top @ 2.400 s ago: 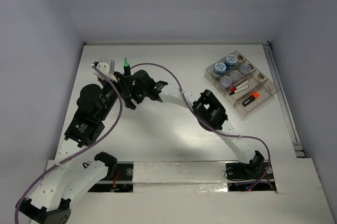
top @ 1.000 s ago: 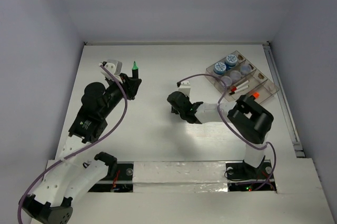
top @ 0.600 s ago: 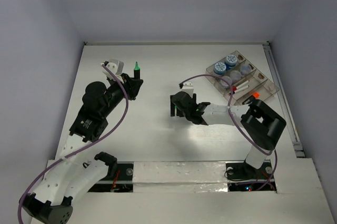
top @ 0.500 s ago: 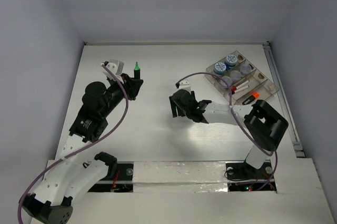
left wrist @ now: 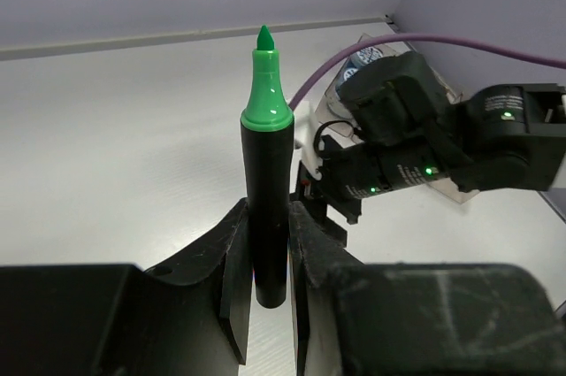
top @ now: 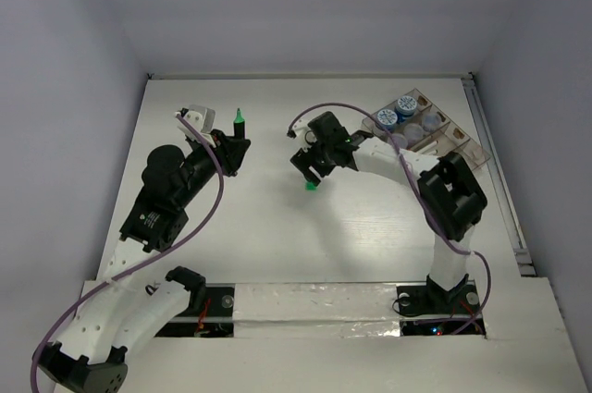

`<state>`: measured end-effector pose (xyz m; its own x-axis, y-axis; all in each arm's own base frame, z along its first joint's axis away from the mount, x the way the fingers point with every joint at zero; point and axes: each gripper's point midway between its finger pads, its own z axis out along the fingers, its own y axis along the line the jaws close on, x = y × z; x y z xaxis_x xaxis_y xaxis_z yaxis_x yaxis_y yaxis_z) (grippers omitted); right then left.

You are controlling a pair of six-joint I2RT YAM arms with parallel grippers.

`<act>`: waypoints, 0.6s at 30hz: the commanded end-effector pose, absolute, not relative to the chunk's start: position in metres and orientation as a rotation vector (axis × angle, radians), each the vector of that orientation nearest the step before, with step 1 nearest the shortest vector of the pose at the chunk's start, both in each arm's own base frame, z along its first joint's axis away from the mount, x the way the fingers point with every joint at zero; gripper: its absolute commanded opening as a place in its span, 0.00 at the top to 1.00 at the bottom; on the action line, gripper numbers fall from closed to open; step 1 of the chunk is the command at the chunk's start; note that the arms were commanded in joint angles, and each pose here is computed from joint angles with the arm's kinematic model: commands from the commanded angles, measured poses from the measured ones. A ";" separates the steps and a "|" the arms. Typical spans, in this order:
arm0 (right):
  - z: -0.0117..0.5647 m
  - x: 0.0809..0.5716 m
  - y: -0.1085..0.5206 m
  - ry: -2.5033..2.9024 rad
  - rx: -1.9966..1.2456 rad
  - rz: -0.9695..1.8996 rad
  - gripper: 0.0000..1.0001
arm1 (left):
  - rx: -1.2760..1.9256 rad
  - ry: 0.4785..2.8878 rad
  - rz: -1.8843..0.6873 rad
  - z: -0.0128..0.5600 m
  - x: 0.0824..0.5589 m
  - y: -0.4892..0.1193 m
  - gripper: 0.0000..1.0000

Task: Sort the stationery into containers
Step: Move the pen cap to the center of the board, then pick up the pen cap from the center of the board.

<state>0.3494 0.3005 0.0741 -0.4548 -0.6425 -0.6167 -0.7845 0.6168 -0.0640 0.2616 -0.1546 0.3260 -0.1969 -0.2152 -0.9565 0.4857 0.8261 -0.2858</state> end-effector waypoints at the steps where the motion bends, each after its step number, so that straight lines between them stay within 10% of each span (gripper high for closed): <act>1: 0.059 0.327 0.301 2.295 -1.357 0.370 0.23 | 0.206 1.582 -0.635 0.343 0.263 -0.151 1.00; 18: 0.032 0.329 0.314 2.337 -1.414 0.392 0.24 | 0.202 1.586 -0.628 0.342 0.265 -0.151 1.00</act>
<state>0.3198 0.3048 0.0336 -0.4443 -0.7699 -0.4581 -0.8827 0.4635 0.0772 0.2629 -0.1525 0.3263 -0.1923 -0.2173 -0.9570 0.4745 0.8330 -0.2845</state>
